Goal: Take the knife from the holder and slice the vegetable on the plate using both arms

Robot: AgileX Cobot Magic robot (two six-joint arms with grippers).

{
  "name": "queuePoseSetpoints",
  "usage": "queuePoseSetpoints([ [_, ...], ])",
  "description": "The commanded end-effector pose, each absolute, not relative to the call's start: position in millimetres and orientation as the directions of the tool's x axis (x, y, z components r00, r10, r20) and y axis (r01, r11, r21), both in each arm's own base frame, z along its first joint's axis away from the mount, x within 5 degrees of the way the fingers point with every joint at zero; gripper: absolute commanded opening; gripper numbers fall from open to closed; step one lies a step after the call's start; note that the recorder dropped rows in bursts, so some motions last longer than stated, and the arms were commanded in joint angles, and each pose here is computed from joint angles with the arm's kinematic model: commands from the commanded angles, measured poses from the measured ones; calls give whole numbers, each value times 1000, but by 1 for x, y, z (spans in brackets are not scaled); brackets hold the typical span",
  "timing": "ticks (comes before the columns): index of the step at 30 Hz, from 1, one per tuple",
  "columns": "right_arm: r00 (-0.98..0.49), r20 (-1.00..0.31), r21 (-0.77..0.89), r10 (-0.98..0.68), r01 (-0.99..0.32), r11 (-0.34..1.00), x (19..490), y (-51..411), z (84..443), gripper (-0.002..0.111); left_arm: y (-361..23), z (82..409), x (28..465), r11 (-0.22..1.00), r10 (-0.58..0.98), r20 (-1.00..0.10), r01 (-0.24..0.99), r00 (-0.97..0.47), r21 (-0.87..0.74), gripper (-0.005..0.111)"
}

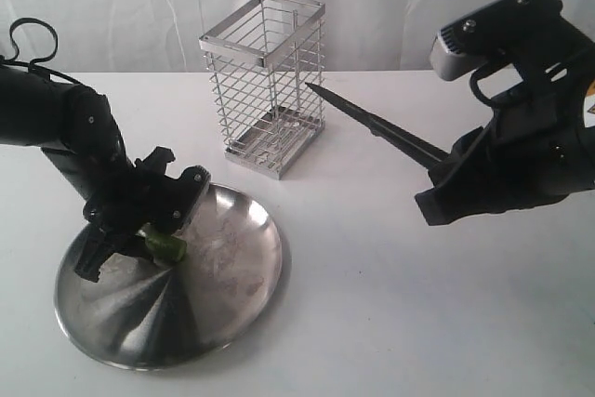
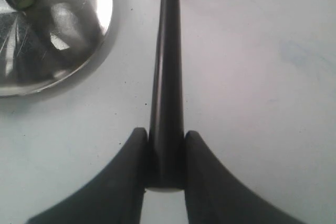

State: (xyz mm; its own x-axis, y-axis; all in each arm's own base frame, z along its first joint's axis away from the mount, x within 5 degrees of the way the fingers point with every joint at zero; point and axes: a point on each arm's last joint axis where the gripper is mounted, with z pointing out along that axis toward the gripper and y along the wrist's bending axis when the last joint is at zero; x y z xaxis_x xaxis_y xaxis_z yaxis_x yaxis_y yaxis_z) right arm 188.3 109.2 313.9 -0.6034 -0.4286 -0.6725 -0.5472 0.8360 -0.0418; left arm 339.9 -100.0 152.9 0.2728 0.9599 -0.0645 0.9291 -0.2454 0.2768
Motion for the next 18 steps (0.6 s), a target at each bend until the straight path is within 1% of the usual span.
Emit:
queuePoseSetpoints([
  [1, -591, -697, -39, -407, -535, 844, 189, 108, 319, 0, -100, 144, 336, -207, 969, -89, 956, 229, 209, 49],
  [2, -593, -697, -35, -402, -532, 846, 189, 108, 319, 0, -100, 144, 336, -189, 973, -93, 959, 213, 211, 45],
  [3, -593, -697, -35, -402, -532, 846, 189, 108, 319, 0, -100, 148, 336, -145, 980, -104, 965, 170, 218, 32],
  [4, -592, -698, -36, -402, -532, 846, 189, 108, 319, 0, -100, 149, 336, -117, 983, -111, 969, 144, 219, 27],
  [5, -585, -706, -38, -400, -532, 846, 190, 108, 320, 0, -101, 154, 335, -11, 988, -147, 976, 43, 217, 16],
  [7, -575, -718, -38, -392, -530, 847, 191, 109, 321, 0, -103, 159, 331, 79, 981, -189, 982, -46, 174, 7],
  [10, -585, -721, -20, -371, -517, 855, 191, 109, 321, 0, -106, 167, 314, 85, 974, -215, 996, -78, 20, 7],
  [11, -586, -721, -18, -370, -517, 856, 191, 109, 321, 0, -106, 169, 312, 96, 970, -223, 995, -95, -5, 7],
  [13, -595, -717, -8, -364, -515, 857, 190, 109, 321, 0, -108, 171, 310, 183, 954, -235, 982, -186, -37, 8],
  [15, -605, -710, 3, -360, -514, 858, 190, 110, 320, 0, -109, 171, 311, 273, 929, -244, 961, -278, -52, 15],
  [16, -609, -707, 6, -360, -514, 858, 189, 109, 320, 0, -109, 169, 312, 314, 916, -240, 947, -320, -65, 22],
  [18, -612, -704, 6, -361, -514, 858, 189, 109, 320, 0, -107, 163, 313, 355, 907, -213, 932, -363, -74, 39],
])
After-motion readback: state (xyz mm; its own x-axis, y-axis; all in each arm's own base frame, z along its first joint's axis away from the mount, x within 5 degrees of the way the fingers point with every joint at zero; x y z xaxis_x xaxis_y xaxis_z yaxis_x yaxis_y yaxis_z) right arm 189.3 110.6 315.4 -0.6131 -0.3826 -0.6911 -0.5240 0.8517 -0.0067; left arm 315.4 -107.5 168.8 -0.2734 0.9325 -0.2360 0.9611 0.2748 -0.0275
